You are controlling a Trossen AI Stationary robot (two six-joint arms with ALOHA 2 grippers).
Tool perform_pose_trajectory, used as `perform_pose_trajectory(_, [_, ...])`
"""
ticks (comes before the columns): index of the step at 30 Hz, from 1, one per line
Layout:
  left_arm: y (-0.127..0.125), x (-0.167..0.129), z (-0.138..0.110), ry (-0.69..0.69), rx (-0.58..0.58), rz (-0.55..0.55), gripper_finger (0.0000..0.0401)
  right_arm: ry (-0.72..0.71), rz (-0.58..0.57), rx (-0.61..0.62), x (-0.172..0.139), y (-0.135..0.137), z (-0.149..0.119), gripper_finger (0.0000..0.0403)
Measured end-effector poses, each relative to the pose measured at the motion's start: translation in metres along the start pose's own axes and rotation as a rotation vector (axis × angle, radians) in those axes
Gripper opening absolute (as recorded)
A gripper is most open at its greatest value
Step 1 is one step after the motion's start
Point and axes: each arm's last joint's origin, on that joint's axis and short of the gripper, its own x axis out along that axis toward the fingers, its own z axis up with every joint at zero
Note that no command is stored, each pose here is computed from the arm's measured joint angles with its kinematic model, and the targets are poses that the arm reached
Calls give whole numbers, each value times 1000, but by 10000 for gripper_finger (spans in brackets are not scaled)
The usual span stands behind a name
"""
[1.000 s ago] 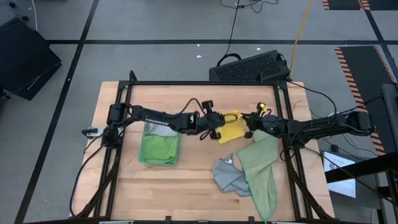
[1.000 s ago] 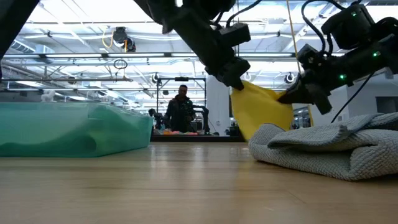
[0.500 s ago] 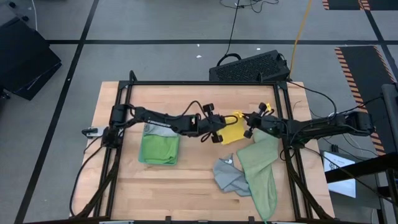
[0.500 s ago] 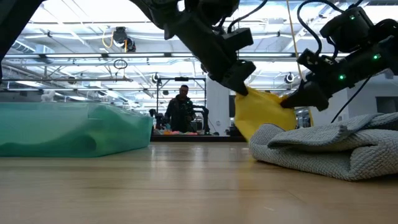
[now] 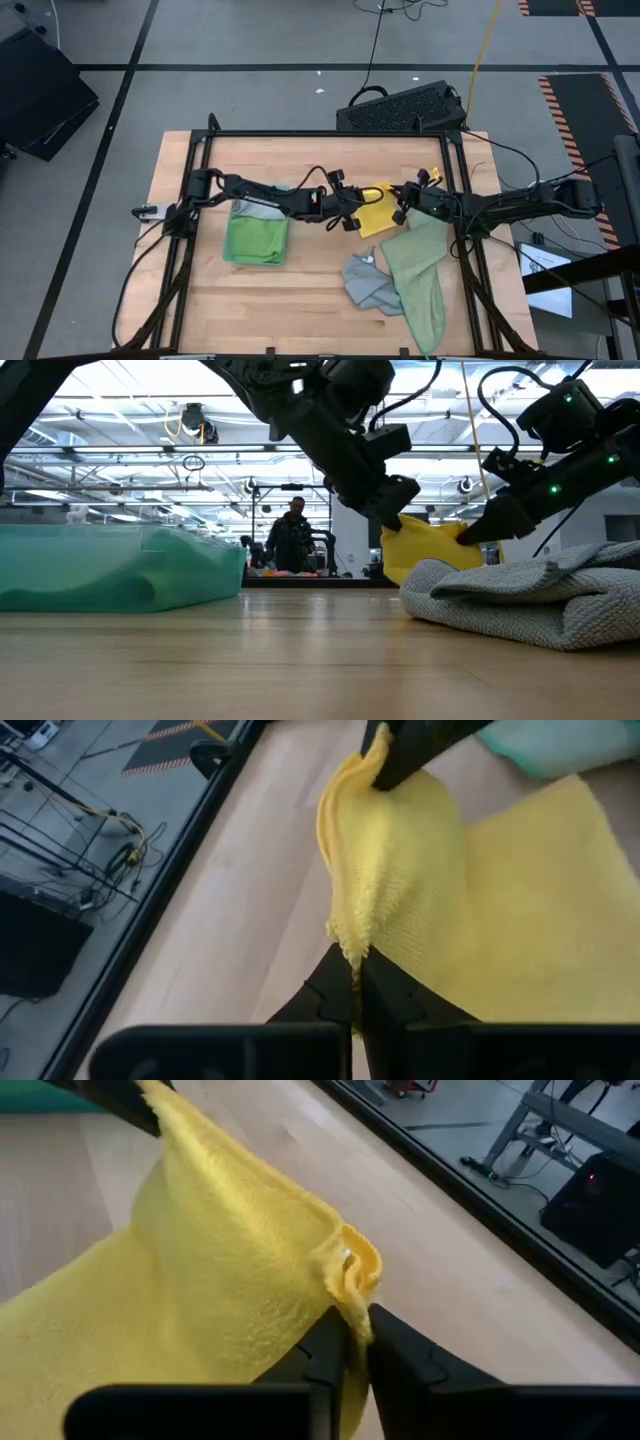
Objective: Fold microfiber towels
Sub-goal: Fold the yellow microfiber cloth
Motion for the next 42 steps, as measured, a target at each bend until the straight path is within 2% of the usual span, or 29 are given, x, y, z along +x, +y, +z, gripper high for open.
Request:
perform_pose_trajectory(3, [0, 0, 2, -18, -7, -12, 8, 7, 0, 59, -1, 0, -1, 56])
perform_pose_trajectory(8, [-5, -2, 3, -28, 11, -51, 4, 60, 24, 289, -5, -2, -5, 103])
perform_pose_trajectory(14, [-9, -5, 3, -33, 26, -64, 5, 92, 63, 434, -10, -2, -7, 170])
perform_pose_trajectory(18, [-12, -5, 3, -35, 21, -92, 7, 54, 114, 520, -16, -4, -1, 193])
perform_pose_trajectory(25, [-12, -6, 3, -34, 22, -89, 6, 239, 185, 706, -27, -6, -15, 178])
perform_pose_trajectory(28, [-12, -6, 3, -33, 24, -86, 9, 347, 162, 734, -31, -8, -25, 167])
perform_pose_trajectory(31, [-11, -5, 3, -33, 26, -83, 4, 428, 138, 710, -35, -9, -33, 159])
perform_pose_trajectory(36, [-11, -6, 3, -32, 22, -83, 10, 286, 371, 688, -33, -2, -13, 139])
perform_pose_trajectory(38, [-11, -6, 3, -32, 21, -83, 7, 225, 424, 697, -33, 1, -6, 126])
perform_pose_trajectory(40, [-11, -6, 3, -31, 19, -83, 4, 201, 411, 710, -32, 2, -4, 109])
perform_pose_trajectory(42, [-11, -6, 3, -31, 4, -83, 7, 202, 344, 717, -30, 3, -6, 90])
